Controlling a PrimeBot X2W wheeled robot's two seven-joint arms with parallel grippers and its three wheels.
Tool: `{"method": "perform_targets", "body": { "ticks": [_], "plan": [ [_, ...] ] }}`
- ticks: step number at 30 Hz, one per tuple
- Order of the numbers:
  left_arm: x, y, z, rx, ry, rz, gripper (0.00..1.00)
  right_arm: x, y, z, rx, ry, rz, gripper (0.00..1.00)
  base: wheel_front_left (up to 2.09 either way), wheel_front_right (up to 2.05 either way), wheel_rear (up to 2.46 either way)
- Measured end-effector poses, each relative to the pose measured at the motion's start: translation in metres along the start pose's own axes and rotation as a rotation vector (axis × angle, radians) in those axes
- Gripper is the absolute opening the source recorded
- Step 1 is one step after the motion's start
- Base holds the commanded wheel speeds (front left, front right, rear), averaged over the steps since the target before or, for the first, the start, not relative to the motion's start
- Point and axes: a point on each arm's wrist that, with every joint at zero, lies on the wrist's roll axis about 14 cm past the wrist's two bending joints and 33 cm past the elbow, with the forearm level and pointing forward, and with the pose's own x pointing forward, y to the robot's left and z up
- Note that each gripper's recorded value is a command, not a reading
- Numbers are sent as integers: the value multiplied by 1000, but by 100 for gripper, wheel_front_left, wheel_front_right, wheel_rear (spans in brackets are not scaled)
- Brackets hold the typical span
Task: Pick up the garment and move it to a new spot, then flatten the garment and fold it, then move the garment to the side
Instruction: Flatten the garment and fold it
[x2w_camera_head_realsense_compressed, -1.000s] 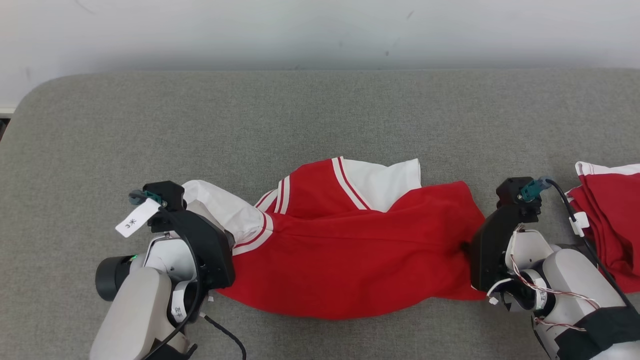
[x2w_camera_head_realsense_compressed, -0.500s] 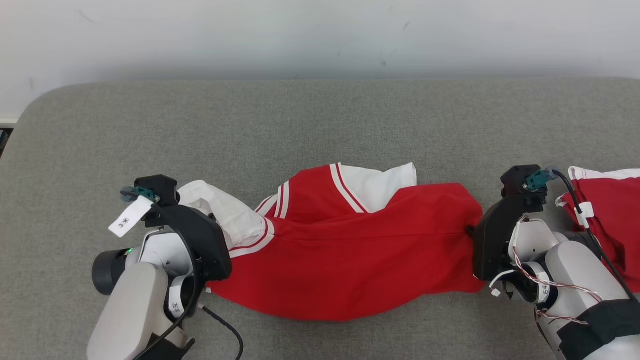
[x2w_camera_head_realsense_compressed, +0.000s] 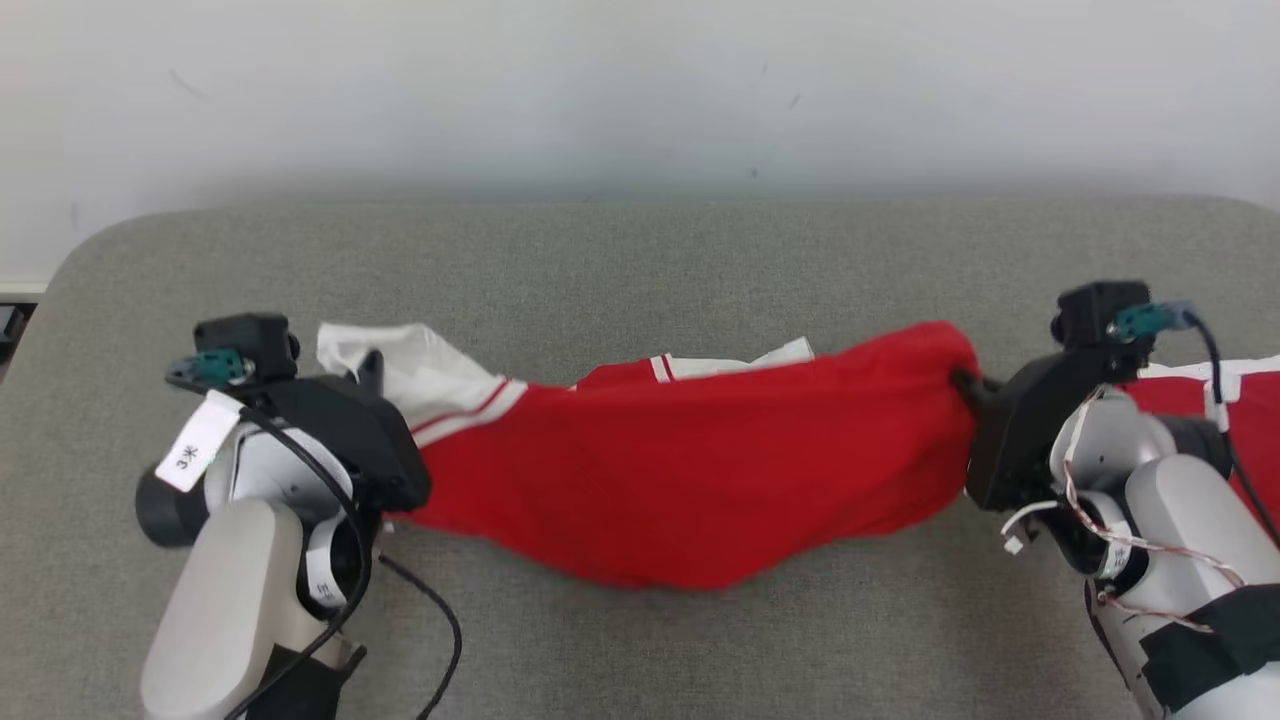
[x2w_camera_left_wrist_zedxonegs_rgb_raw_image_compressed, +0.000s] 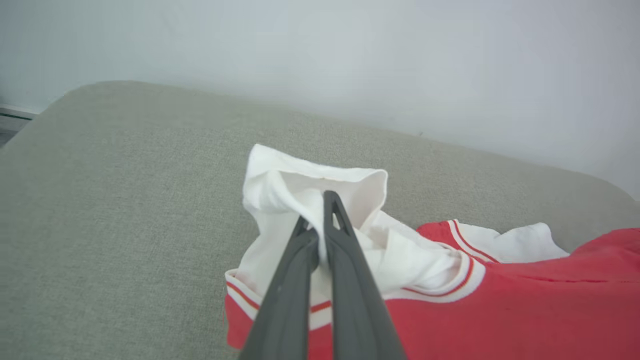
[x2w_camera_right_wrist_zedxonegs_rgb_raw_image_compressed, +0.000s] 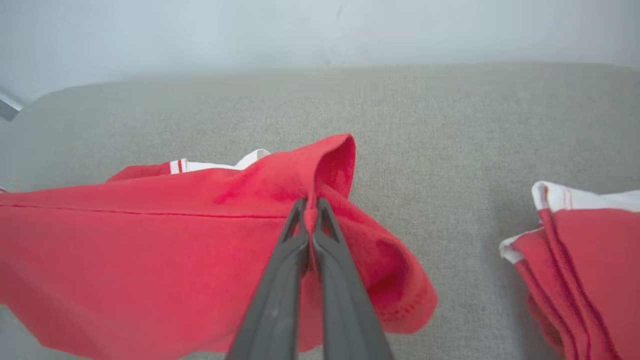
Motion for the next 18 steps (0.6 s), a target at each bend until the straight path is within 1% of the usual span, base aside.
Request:
{"method": "perform_targets", "body": {
  "ticks": [5, 7, 9, 11, 13, 15, 18],
  "plan": [
    [-10, -9, 44, 9, -169, -20, 0, -16, 7, 51, -32, -198, 12, 0, 0, 0, 0],
    [-14, -11, 57, 11, -221, -25, 0, -22, 9, 60, -46, -241, 11, 0, 0, 0, 0],
    [-16, -13, 60, 12, -233, -28, 0, -25, 10, 61, -55, -252, 14, 0, 0, 0, 0],
    [-18, -15, 62, 16, -241, -34, 0, -27, 8, 56, -62, -244, 10, 0, 0, 0, 0],
    [-18, -17, 58, 18, -234, -37, 0, -28, 3, 42, -63, -213, -1, 0, 0, 0, 0],
    [-18, -17, 43, 20, -197, -38, 0, -27, -3, 21, -62, -157, -14, 0, 0, 0, 0],
    [-15, -16, 8, 26, -102, -35, 0, -24, -11, -12, -56, -65, -28, 0, 0, 0, 0]
  ]
}}
